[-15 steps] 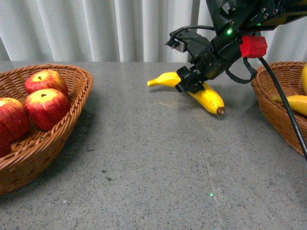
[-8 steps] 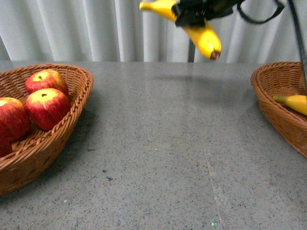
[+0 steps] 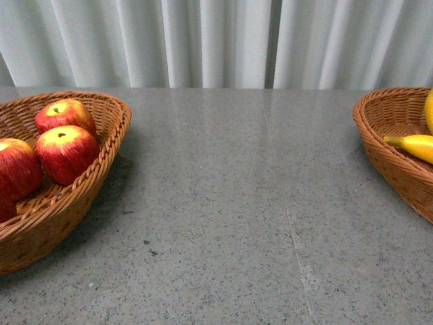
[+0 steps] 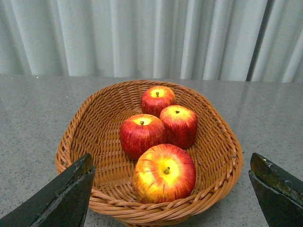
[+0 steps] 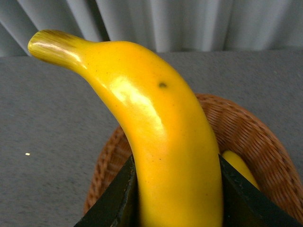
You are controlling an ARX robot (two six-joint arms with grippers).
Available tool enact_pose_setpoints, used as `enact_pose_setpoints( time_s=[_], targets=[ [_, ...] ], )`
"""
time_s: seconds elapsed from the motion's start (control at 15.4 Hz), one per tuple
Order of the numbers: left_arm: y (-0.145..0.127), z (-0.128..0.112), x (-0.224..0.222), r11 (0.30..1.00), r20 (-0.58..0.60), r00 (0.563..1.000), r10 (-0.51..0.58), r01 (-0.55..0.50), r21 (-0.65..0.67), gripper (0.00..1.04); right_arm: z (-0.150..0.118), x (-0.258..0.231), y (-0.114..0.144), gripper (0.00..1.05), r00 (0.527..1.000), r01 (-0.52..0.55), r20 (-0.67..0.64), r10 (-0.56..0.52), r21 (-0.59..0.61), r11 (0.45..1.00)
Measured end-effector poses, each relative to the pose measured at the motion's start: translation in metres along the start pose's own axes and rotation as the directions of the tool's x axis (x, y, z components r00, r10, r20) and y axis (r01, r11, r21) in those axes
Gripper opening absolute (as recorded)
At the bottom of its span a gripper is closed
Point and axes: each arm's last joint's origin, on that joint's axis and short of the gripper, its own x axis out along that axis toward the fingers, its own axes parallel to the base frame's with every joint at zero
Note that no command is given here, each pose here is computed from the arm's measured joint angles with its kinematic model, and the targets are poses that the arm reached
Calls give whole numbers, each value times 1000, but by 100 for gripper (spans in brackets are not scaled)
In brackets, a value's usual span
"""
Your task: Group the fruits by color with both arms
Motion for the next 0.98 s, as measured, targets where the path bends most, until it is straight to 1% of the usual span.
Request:
enact_pose_setpoints(
  time_s=[0.2, 0.39, 0.46, 0.52, 0.65, 0.78, 0.85, 0.98],
  targets=[
    [0, 0, 0, 1000, 0, 1000, -1, 1, 0, 98, -27, 18, -18, 38, 995, 62, -76, -64, -32, 998],
    [0, 0, 0, 1000, 0, 1000, 0, 0, 0, 98, -40, 36, -13, 38, 988, 56, -136, -66, -73, 996],
    [0, 0, 0, 1000, 0, 1000, 0, 0, 0, 98, -52, 49, -8, 46, 976, 37, -209, -59, -109, 993],
    [0, 0, 0, 1000, 0, 1000, -1, 1, 0, 98, -51, 51, -5, 59, 978, 31, -199, -55, -120, 992],
    [0, 0, 0, 1000, 0, 1000, 0, 0, 0, 98, -32, 46, -3, 83, 988, 41, -139, -60, -136, 990],
    [0, 0, 0, 1000, 0, 1000, 0, 0, 0, 98, -12, 33, 1, 100, 996, 43, -77, -54, -140, 989],
    [0, 0, 0, 1000, 0, 1000, 0, 0, 0, 98, 3, 20, 6, 98, 999, 33, -26, -37, -143, 989],
    [0, 0, 0, 1000, 0, 1000, 0, 0, 0, 98, 25, -11, 19, 98, 997, 2, 76, 10, -149, 989]
  ],
)
